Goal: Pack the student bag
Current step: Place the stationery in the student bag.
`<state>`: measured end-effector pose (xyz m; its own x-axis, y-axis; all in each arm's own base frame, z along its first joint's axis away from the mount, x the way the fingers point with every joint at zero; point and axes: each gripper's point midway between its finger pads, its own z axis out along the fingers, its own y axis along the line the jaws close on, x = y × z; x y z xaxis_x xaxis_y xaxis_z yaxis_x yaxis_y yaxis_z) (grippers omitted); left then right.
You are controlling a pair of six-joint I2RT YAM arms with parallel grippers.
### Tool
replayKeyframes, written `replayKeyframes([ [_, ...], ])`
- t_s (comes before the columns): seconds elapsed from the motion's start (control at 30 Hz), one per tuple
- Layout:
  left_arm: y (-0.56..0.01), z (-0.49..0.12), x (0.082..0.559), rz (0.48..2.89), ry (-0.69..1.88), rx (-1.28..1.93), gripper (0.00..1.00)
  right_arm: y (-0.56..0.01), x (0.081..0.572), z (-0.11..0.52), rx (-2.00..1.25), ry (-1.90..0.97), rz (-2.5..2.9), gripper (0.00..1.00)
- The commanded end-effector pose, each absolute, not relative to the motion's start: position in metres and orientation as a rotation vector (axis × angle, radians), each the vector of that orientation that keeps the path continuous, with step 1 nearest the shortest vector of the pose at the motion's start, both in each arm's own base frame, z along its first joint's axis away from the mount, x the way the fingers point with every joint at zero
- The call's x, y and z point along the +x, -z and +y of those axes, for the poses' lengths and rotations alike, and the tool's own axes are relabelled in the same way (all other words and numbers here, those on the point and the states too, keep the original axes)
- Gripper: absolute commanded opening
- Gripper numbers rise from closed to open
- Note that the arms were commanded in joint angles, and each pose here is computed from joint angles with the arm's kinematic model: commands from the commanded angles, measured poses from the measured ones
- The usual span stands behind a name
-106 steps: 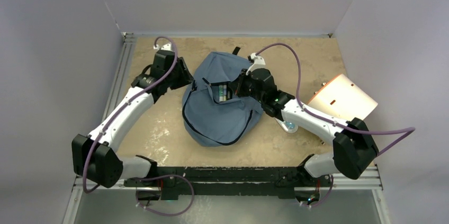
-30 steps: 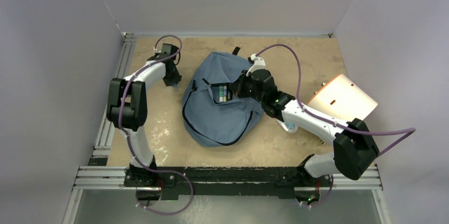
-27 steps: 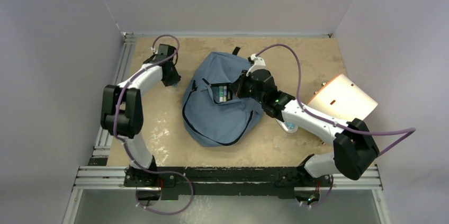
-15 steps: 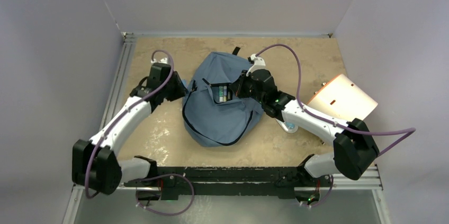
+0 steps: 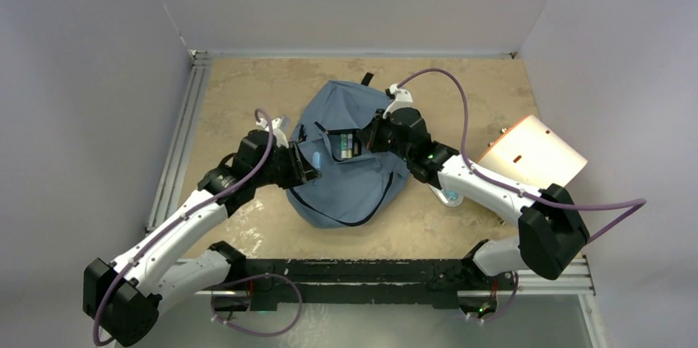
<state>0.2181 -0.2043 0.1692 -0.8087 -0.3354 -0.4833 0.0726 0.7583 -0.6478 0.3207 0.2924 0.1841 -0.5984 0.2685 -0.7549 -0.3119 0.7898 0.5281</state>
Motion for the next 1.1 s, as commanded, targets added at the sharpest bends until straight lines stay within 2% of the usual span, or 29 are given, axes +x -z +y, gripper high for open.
replayKeyframes([
  [0.0, -0.194, -0.237, 0.211, 2.266, 1.128, 0.032, 0.17, -0.233, 0.323, 0.300, -0.034, -0.870, 1.939, 0.00],
  [0.6, -0.188, -0.282, 0.268, 2.270, 1.141, 0.097, 0.17, -0.234, 0.320, 0.301, -0.046, -0.883, 1.937, 0.00],
  [1.07, -0.168, -0.296, 0.320, 2.270, 1.026, 0.033, 0.20, -0.232, 0.319, 0.302, -0.044, -0.892, 1.940, 0.00],
])
